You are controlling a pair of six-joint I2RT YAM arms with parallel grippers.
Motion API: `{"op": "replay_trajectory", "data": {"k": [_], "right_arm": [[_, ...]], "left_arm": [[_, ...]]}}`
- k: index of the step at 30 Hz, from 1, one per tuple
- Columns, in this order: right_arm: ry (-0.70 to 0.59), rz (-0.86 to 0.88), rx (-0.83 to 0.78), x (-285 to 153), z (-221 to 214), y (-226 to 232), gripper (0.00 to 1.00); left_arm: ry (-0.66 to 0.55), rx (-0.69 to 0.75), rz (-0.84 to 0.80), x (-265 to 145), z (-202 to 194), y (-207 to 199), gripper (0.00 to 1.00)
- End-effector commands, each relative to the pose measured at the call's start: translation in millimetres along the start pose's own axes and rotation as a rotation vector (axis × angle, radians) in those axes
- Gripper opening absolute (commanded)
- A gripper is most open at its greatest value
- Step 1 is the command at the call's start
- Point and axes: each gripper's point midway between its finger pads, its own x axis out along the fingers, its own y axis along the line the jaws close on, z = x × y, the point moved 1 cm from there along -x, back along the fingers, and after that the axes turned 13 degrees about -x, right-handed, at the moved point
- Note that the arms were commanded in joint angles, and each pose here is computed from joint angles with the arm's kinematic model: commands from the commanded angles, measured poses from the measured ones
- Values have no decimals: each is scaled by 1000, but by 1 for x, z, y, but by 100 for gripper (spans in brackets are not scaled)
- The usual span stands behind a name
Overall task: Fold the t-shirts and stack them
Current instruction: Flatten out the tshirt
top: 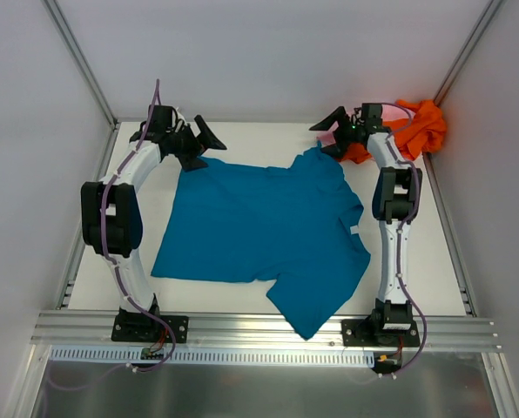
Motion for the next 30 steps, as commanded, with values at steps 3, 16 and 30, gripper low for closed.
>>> {"op": "replay_trajectory", "data": {"k": [3, 16, 30], "right_arm": [[42, 62, -20, 14, -16, 26, 99], [47, -47, -55, 3, -15, -6, 99], [35, -175, -59, -30, -3, -45, 14]], "left_arm": [[-14, 38, -47, -6, 11, -17, 99], [-8, 31, -40, -7, 14, -10, 99], [0, 28, -42, -5, 16, -9, 99]]}}
